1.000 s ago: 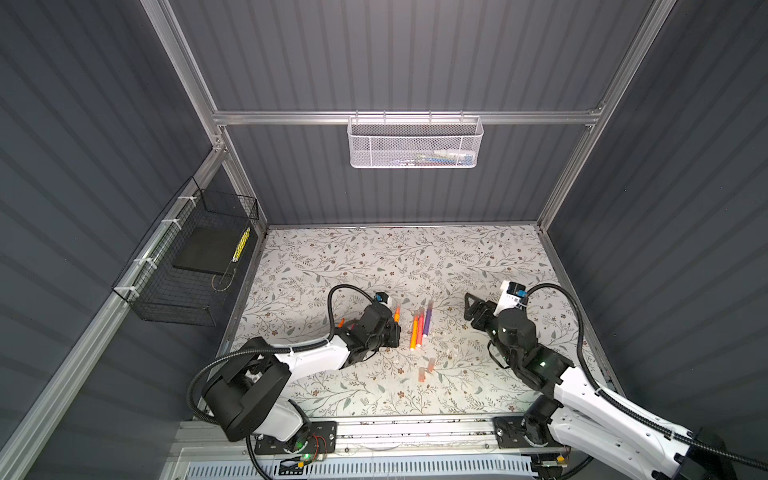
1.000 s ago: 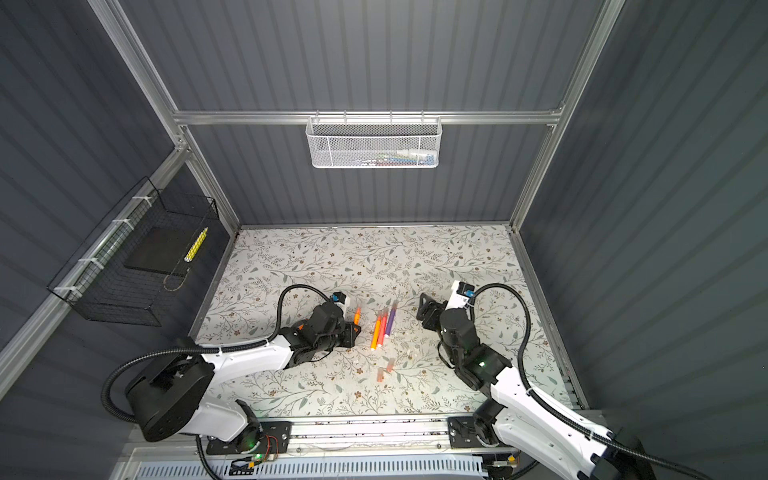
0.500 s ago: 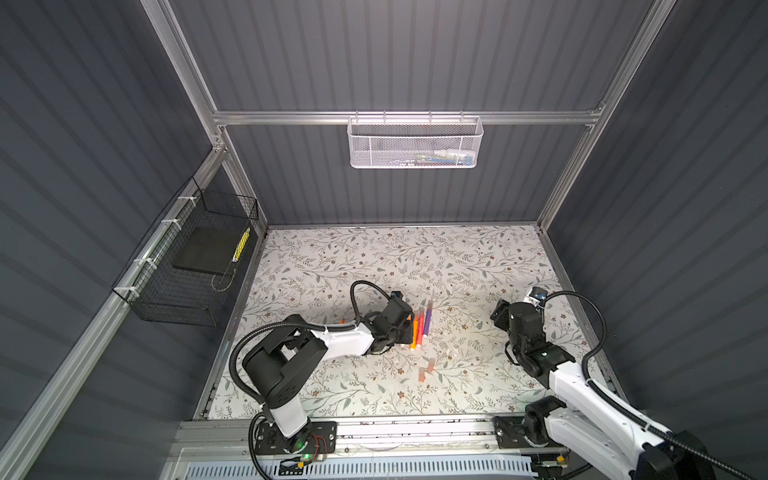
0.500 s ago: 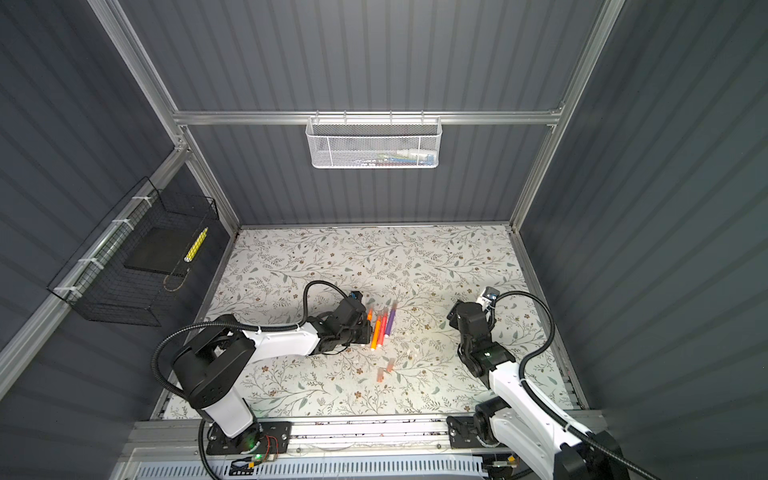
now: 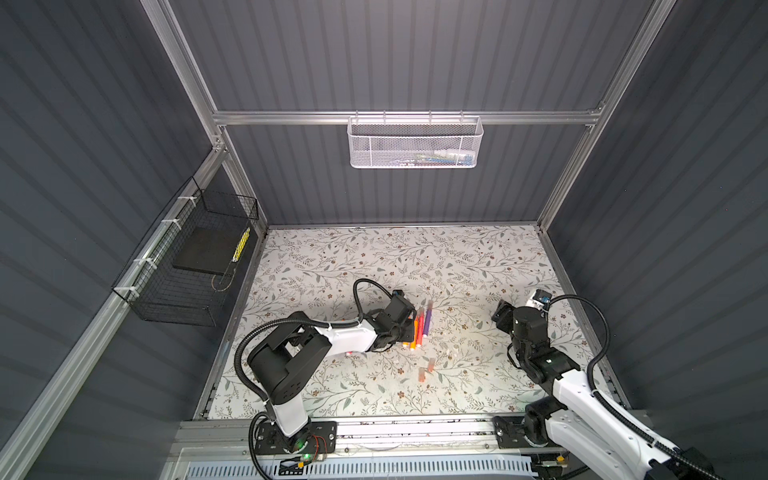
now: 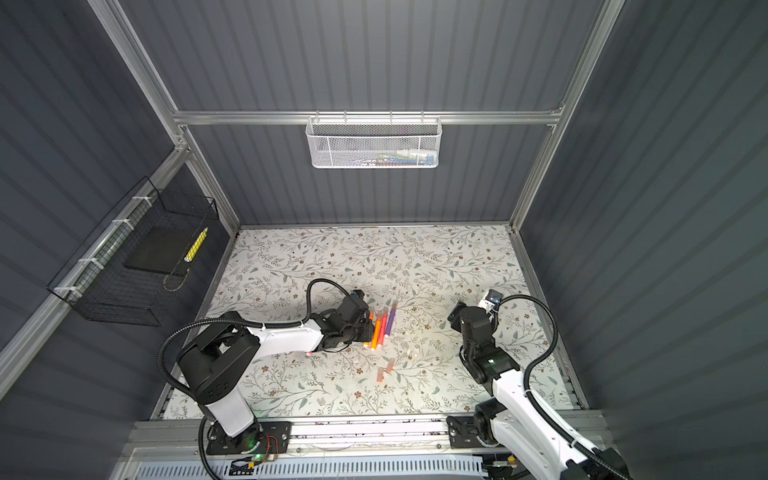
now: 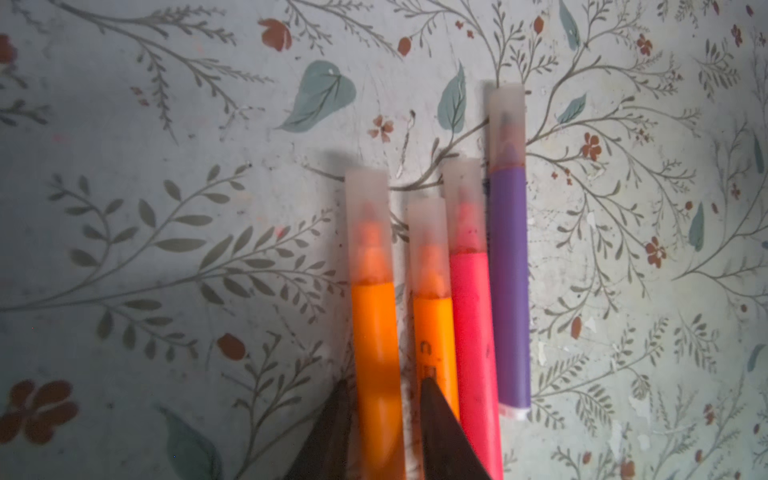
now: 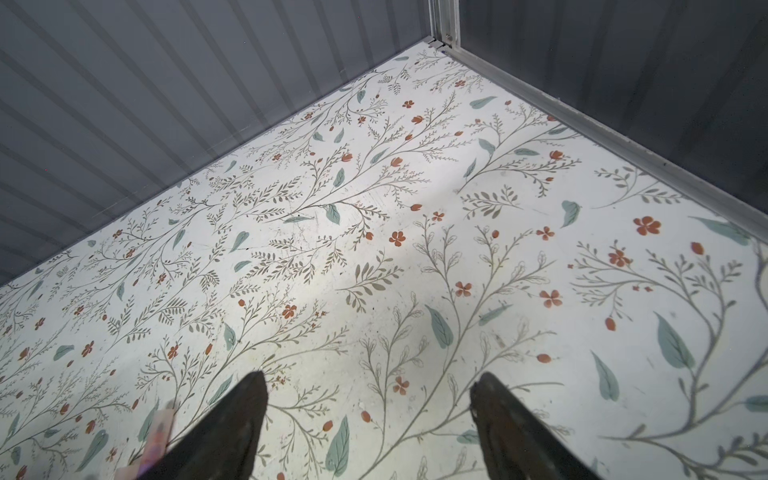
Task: Insert the pens into the pen caps
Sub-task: 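Lower the capped orange marker beside the other capped markers and release with left gripper, then move the left gripper over the uncapped pink marker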
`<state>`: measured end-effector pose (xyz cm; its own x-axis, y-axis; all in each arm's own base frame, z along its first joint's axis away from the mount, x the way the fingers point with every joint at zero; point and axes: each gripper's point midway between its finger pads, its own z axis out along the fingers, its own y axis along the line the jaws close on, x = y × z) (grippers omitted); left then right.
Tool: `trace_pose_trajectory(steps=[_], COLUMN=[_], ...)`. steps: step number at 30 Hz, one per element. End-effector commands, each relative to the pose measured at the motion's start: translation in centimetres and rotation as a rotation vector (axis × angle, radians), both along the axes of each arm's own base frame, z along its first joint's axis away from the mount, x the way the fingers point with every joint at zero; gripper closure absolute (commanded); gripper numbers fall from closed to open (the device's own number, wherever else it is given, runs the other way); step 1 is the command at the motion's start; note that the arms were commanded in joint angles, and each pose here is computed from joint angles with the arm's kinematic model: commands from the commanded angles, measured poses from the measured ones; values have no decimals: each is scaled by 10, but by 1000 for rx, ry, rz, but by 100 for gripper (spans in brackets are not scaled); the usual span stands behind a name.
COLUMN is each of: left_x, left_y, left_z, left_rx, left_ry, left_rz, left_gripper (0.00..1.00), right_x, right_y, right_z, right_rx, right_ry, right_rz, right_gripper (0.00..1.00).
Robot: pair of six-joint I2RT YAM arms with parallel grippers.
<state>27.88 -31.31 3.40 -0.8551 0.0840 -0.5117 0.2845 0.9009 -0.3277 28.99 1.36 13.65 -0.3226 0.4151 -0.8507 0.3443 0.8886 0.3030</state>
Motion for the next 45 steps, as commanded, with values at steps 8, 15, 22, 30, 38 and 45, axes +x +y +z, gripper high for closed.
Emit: trace_pose_trajectory(steps=[8,15,22,30,38,45], left_x=[8,0,-16,-14,-11,-8], left_y=[63,142,177,168,164,164], left_z=[83,90,70,46,28,14], left_rx=[118,127,88,133,191,250], left_ry=[-230,-251,-208,-144,-96,-49], left_rz=[127,323,415,374,356,365], left_gripper=[42,41,41,43,45,53], right_x=[-1,0,-1,-1,-2,-1], right_y=[2,3,4,4,4,5], right_z=[-1,-2,-1,-1,-2,-2], right_rx=[-5,-4,-3,-2,-1,-2], right_ry=[3,7,3,2,3,4], right_rz=[18,26,31,34,35,38], right_gripper=[19,19,19,19,19,19])
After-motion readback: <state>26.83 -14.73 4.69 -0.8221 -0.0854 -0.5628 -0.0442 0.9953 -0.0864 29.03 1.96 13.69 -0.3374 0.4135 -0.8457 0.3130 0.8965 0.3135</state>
